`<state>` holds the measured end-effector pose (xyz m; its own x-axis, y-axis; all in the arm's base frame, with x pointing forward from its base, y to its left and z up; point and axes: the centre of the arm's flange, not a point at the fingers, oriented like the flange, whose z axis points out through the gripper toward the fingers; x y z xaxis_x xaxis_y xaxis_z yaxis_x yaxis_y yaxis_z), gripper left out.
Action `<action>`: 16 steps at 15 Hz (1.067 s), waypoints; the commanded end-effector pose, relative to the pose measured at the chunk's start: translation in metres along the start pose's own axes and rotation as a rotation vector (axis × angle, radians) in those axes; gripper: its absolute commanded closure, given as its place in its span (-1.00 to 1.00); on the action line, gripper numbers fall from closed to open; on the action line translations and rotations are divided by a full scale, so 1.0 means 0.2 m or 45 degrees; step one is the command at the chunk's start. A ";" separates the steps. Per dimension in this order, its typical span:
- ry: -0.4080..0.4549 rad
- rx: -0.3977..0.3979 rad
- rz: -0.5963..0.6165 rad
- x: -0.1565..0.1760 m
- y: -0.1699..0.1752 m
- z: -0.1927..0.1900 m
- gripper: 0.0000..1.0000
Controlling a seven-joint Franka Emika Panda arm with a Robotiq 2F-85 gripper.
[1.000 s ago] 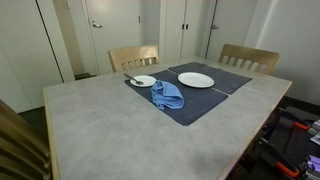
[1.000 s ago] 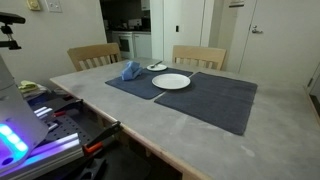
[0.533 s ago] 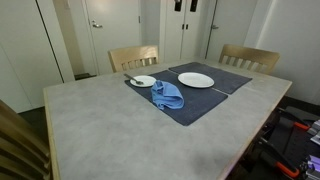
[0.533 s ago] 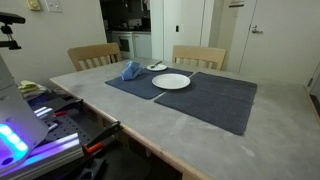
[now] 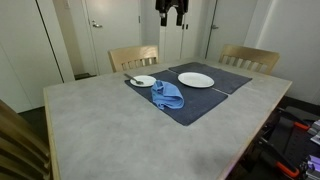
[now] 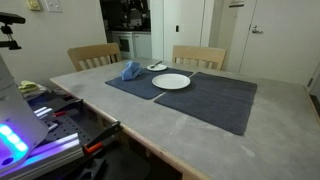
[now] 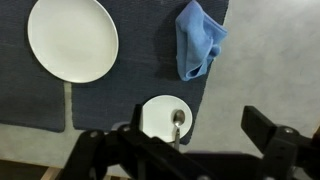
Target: Use the towel to wipe the plate in the middle of the mats
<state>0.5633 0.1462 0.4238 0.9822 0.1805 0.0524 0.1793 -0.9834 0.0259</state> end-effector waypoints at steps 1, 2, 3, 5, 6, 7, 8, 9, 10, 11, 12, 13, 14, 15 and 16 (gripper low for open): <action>-0.067 0.035 -0.048 0.06 -0.02 0.10 -1.00; -0.031 0.008 -0.019 0.01 -0.02 0.07 -1.00; -0.042 0.010 -0.025 0.02 -0.03 0.09 -1.00; -0.050 0.011 -0.028 0.02 -0.03 0.11 -1.00; -0.046 -0.019 -0.009 0.01 -0.03 0.11 -1.00; -0.057 -0.020 -0.015 0.01 -0.05 0.13 -1.00; -0.076 -0.026 -0.006 0.01 -0.06 0.17 -1.00; -0.101 -0.015 -0.007 0.00 -0.07 0.21 -1.00; -0.126 0.001 -0.007 -0.01 -0.09 0.26 -1.00; -0.154 0.009 -0.011 -0.01 -0.11 0.32 -1.00; -0.175 0.012 -0.018 -0.01 -0.13 0.36 -1.00; -0.194 0.020 -0.025 0.00 -0.14 0.42 -1.00; -0.212 0.026 -0.030 0.00 -0.15 0.46 -1.00; -0.234 0.032 -0.034 0.00 -0.16 0.50 -1.00; -0.257 0.037 -0.035 0.00 -0.16 0.56 -1.00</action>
<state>0.5582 0.1704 0.3358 0.9732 0.2034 -0.1072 0.2065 -0.9783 0.0180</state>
